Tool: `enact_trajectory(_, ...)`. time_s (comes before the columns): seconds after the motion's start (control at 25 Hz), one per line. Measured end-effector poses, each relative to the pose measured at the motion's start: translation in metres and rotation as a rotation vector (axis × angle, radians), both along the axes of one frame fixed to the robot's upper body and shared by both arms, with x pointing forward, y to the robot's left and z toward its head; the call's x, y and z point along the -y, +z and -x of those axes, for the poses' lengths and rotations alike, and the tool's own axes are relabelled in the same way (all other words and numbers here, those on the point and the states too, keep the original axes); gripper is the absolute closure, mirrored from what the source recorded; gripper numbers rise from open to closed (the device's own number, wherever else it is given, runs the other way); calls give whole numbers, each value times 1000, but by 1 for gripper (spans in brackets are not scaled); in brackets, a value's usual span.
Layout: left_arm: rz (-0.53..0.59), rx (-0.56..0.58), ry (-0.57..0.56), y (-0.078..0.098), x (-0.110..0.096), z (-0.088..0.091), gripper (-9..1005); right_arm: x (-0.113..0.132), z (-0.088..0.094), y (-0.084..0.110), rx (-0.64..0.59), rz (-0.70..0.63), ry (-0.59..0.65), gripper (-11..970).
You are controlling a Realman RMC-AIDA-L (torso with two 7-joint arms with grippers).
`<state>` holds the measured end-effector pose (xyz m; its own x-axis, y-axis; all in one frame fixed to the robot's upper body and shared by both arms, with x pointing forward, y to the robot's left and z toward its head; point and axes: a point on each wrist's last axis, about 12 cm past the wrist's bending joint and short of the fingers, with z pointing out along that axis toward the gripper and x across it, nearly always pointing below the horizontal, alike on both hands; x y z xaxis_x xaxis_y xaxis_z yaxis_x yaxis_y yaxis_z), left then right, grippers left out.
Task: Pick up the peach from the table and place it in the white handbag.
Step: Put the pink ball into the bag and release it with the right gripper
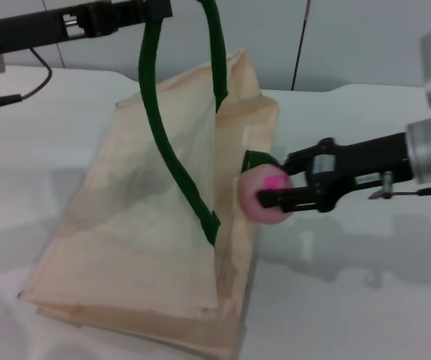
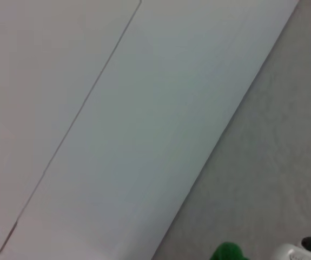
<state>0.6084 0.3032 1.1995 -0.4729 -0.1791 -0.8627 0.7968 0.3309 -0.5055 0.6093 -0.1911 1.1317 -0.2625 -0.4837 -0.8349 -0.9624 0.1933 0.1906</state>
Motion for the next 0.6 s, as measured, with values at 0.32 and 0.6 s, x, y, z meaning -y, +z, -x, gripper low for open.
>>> enact_trajectory(0.32,10,21,-16,8,7,-6,877,-37,-8,-1,14,41,63,477)
enact_trajectory(0.6,42,52,-8,14,9,-8,876,-61,-14,2,47,46,83,479)
